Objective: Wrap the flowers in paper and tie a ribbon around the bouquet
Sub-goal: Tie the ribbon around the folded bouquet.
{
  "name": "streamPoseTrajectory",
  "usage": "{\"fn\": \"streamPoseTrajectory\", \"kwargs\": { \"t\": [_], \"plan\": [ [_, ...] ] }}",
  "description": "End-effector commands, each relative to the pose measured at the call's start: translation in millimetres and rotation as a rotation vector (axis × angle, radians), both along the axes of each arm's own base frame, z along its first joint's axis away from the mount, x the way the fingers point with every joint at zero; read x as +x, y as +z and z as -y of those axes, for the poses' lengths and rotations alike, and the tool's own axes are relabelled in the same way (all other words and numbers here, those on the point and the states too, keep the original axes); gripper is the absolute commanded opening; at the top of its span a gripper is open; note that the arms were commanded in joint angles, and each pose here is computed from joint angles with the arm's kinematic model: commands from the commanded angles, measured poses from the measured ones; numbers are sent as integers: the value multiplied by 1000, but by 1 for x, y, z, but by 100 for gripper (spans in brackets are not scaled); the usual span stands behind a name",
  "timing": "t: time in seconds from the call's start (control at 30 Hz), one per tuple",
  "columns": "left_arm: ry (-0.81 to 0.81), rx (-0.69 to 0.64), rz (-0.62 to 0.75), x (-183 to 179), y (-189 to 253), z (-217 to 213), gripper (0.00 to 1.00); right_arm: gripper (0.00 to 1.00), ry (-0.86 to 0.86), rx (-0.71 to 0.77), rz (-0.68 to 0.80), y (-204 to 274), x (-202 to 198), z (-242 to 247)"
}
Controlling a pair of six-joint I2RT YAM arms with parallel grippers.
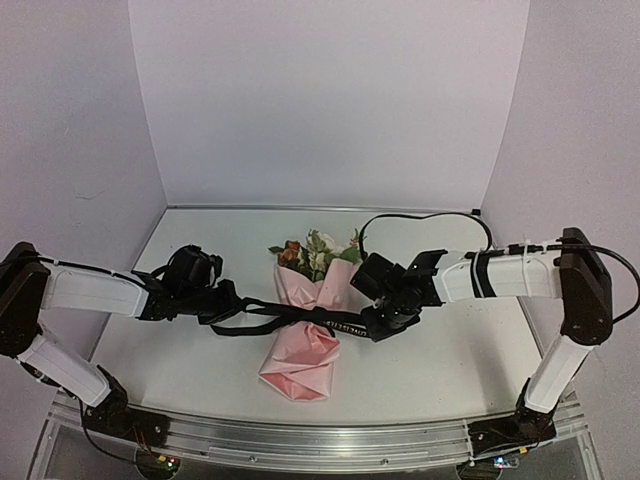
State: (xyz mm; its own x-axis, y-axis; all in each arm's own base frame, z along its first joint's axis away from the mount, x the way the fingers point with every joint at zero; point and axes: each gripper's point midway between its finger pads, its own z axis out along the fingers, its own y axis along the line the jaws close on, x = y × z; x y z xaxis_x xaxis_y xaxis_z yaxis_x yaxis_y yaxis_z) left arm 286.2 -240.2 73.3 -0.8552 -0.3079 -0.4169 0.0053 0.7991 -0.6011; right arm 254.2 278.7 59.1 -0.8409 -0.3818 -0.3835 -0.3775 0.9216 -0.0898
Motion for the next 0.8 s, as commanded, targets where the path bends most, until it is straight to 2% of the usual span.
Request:
{"fn": "streamPoseTrajectory", "kwargs": {
  "t": [0.0,0.2,0.4,0.53,0.77],
  "plan": [
    [35,-9,20,5,7,-5,0,0,-26,-24,7,4,-4,13],
    [48,0,10,6,3,-8,0,0,26,-60,66,20,7,13],
    [47,5,-11,5,-4,-13,0,0,41,-69,40,20,9,15],
    [56,19,-23,4,-9,-18,0,0,153,-197,25,25,-2,22],
    [59,6,-41,0,-10,-22,0,0,388,-313,30,24,-35,18]
  ]
}}
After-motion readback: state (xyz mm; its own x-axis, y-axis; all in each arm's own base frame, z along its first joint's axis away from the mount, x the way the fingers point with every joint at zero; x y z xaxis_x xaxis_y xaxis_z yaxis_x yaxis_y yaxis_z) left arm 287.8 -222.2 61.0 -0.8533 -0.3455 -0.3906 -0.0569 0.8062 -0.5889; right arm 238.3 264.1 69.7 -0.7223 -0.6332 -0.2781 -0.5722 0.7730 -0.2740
